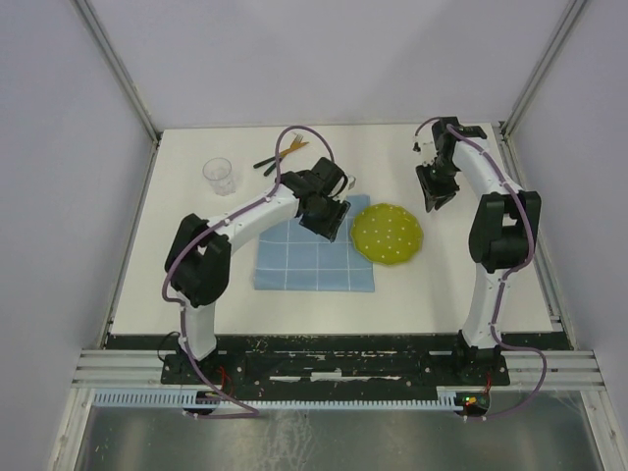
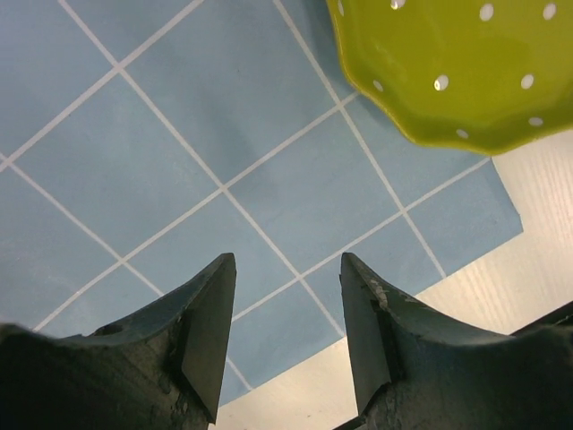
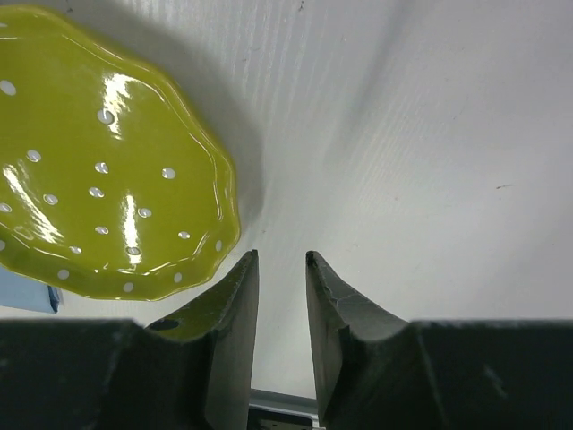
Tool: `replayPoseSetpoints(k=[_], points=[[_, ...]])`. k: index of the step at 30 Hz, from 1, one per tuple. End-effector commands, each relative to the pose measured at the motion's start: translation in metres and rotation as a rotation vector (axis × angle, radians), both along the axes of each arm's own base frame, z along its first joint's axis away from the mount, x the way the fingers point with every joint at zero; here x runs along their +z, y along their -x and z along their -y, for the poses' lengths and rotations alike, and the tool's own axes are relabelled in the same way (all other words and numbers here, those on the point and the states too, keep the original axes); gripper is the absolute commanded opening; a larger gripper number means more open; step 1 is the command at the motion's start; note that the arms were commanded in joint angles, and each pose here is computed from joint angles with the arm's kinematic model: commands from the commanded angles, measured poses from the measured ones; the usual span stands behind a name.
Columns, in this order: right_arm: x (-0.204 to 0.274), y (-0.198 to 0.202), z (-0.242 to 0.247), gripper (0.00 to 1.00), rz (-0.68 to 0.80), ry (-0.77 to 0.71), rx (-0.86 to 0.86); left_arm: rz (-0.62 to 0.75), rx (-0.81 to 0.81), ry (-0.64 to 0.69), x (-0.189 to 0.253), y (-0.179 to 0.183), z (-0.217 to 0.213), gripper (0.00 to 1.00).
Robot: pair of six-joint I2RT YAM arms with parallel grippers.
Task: Set the dinner table for one person
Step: Pick up the plate at the center of the board.
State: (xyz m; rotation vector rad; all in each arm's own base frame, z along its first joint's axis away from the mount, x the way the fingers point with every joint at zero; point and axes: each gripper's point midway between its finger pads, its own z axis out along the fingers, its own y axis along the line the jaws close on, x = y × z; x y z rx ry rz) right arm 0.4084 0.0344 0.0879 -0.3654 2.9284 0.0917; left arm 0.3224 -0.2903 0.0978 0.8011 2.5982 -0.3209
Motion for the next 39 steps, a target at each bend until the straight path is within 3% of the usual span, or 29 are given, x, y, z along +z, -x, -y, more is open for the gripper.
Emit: replayPoseSetpoints(k=[1, 12, 23, 26, 29, 39], points=[[0.022, 0.002, 0.007, 0.35, 0.047, 0.020, 0.006, 0.024, 0.094, 0.100, 0.013, -0.018, 0.038, 0.58], [-0.001, 0.010, 0.009, 0.35, 0.004, 0.017, -0.006, -0.064, 0.145, 0.126, -0.027, -0.031, 0.094, 0.53], [-0.005, 0.019, 0.002, 0.34, 0.005, -0.029, -0.029, -0.037, 0.139, 0.051, -0.050, -0.041, 0.090, 0.51], [-0.004, 0.023, 0.002, 0.34, 0.008, -0.029, -0.029, -0.027, 0.136, 0.043, -0.054, -0.044, 0.089, 0.39], [-0.003, 0.026, 0.002, 0.34, 0.004, -0.026, -0.027, -0.030, 0.129, 0.045, -0.061, -0.048, 0.093, 0.06], [0.004, 0.035, 0.001, 0.34, -0.001, -0.039, -0.019, -0.092, 0.096, 0.023, -0.095, -0.043, 0.099, 0.03]])
